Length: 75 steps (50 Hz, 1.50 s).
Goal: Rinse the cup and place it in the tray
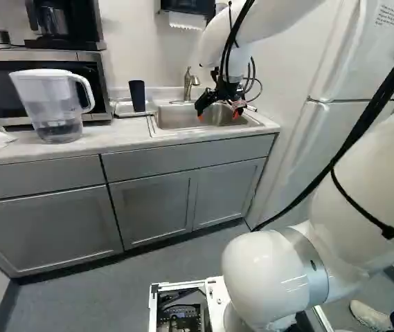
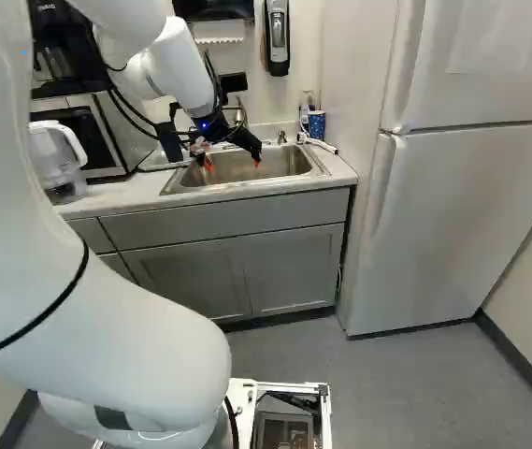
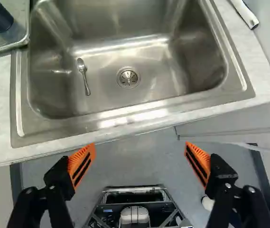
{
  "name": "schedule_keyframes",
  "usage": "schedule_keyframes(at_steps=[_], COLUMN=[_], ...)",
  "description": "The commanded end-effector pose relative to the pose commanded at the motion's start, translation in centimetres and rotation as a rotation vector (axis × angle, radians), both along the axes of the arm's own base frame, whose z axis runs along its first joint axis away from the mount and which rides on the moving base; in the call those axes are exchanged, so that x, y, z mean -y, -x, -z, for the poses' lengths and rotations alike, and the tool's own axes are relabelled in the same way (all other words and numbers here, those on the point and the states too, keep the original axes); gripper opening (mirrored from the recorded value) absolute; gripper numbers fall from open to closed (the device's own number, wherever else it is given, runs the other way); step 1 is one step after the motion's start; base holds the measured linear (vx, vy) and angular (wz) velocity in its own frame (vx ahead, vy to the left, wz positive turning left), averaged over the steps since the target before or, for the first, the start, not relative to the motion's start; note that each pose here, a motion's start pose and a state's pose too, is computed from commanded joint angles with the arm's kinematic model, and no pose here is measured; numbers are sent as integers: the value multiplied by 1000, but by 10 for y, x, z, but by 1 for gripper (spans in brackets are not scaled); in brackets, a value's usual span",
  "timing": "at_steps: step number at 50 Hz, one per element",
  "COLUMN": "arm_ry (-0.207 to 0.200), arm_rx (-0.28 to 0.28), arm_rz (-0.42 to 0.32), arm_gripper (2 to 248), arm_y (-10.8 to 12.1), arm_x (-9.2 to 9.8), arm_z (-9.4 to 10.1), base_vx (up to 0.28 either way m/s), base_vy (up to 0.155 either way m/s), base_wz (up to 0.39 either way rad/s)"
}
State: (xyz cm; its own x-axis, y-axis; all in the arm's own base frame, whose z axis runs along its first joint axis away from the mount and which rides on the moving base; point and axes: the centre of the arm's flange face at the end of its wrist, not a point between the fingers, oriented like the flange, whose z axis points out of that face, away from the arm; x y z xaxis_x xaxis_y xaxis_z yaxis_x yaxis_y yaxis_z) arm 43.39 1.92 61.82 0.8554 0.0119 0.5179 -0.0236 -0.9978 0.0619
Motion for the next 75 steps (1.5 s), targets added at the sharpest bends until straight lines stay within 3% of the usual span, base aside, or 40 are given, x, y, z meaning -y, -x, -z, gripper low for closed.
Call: schedule_keyframes(at_steps=[51,75], arm_ry=[0,0], arm_rx=[0,0], arm_rz=[0,0], arm_gripper=[247,247], arm_y=[0,0], arm_x=[0,0], arm_z=[0,0], base_vx=[-121,-4], base_vy=[15,0], base_wz=[87,1])
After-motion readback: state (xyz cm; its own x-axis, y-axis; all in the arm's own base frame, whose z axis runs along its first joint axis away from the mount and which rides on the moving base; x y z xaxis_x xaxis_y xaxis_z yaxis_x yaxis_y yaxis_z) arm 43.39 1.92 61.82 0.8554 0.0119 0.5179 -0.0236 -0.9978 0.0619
